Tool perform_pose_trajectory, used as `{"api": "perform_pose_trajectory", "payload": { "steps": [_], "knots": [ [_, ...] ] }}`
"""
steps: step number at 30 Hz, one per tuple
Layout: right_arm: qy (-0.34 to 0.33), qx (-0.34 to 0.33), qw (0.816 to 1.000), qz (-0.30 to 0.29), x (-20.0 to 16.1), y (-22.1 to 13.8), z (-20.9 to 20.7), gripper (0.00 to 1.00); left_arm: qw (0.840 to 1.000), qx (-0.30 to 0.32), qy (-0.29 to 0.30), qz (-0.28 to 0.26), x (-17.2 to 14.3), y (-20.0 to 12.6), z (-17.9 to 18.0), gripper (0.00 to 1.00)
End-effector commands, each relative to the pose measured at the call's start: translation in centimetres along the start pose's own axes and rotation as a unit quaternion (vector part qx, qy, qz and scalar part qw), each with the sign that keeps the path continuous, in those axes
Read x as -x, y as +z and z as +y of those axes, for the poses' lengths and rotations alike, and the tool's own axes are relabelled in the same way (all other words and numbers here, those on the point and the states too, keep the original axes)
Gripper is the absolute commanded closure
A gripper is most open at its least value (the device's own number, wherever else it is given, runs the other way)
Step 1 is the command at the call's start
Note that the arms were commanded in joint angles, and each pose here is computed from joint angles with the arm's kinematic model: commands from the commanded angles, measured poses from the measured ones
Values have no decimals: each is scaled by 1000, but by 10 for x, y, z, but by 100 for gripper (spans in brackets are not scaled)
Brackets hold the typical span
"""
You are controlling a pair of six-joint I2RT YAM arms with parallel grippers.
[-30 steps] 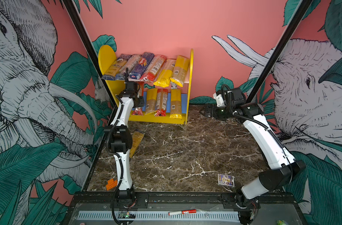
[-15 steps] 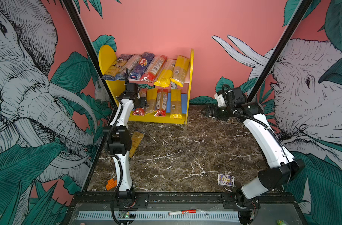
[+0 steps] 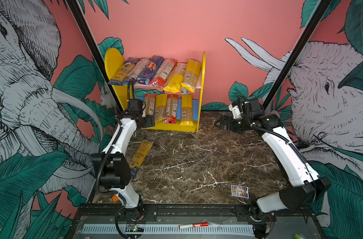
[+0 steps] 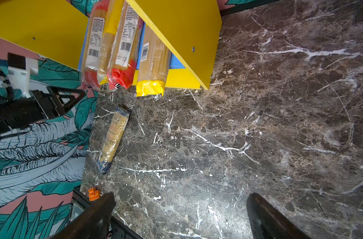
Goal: Arrange pasta packages on shelves
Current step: Place the pasta bag on the shelf, then rotate the pasta bag at the middle-left of the table.
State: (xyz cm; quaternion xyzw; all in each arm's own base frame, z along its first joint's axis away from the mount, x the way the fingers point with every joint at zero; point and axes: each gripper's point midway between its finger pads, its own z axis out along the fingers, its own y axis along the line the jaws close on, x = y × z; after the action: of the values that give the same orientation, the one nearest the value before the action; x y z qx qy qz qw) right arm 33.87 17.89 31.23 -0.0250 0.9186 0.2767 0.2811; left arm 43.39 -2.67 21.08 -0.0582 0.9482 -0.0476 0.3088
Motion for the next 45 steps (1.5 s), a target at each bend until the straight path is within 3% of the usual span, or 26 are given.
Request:
{"api": "perform_pose_trajectory", "payload": {
  "steps": [1,6,10,16,28,35,45],
  "knots": [
    [-14,28,999,-13,-2,-12,11,1,999,38,-21,15,-36,-24,18,12],
    [-18,45,999,-3,-17,-15,13,1,988,99,-85,84,-119,-33,47,11],
    [-16,56,998,1,-31,-20,13,1,969,137,-139,150,-185,-32,62,11],
    [-18,60,998,3,-53,-29,8,1,953,148,-186,189,-237,-21,67,12],
    [-41,52,998,3,-75,-51,4,1,940,219,-177,193,-246,-11,92,11],
    [-51,46,998,1,-76,-54,3,1,930,228,-181,223,-248,10,96,11],
    [-47,40,998,-7,-66,-44,-2,1,931,221,-162,241,-241,23,98,15]
  ]
}}
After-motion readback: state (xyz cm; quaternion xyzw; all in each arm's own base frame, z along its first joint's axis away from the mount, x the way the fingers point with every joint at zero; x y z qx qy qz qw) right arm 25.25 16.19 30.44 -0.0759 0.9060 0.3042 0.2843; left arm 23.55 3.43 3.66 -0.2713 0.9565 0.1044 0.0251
